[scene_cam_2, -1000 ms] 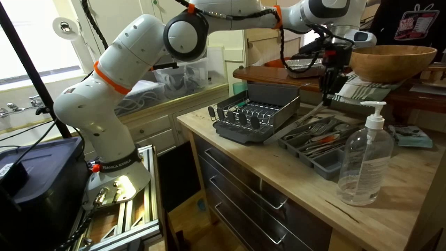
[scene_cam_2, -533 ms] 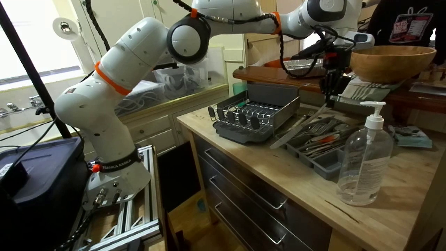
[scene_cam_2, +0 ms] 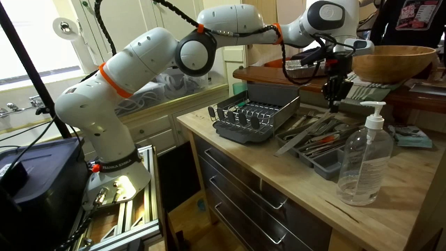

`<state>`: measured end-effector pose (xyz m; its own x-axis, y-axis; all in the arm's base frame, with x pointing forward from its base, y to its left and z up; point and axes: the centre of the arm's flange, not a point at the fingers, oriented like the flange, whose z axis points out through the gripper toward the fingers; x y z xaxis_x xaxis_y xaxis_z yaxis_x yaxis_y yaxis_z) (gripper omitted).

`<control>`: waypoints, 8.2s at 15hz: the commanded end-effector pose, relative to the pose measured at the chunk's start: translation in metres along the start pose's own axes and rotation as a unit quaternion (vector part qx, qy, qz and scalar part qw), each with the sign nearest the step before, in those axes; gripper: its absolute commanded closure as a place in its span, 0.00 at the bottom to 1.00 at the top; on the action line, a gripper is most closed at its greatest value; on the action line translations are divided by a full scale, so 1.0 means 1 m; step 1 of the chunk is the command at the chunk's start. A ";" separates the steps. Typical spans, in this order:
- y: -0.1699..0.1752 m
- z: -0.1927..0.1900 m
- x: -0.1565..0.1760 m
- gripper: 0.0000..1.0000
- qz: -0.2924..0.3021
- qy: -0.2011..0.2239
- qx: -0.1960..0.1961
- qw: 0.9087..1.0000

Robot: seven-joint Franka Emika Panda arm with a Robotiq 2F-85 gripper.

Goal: Move the knife from the left rack to the right rack

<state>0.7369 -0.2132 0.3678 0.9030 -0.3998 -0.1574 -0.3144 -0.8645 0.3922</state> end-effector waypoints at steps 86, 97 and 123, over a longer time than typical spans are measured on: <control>0.016 0.050 0.013 1.00 0.072 -0.022 -0.156 0.985; 0.003 0.008 -0.019 0.99 -0.013 -0.056 -0.119 0.991; -0.029 0.021 -0.075 0.99 -0.138 0.044 -0.109 0.983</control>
<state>0.7393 -0.1776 0.3814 0.9359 -0.2092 -0.2834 -0.0384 -0.8603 0.5084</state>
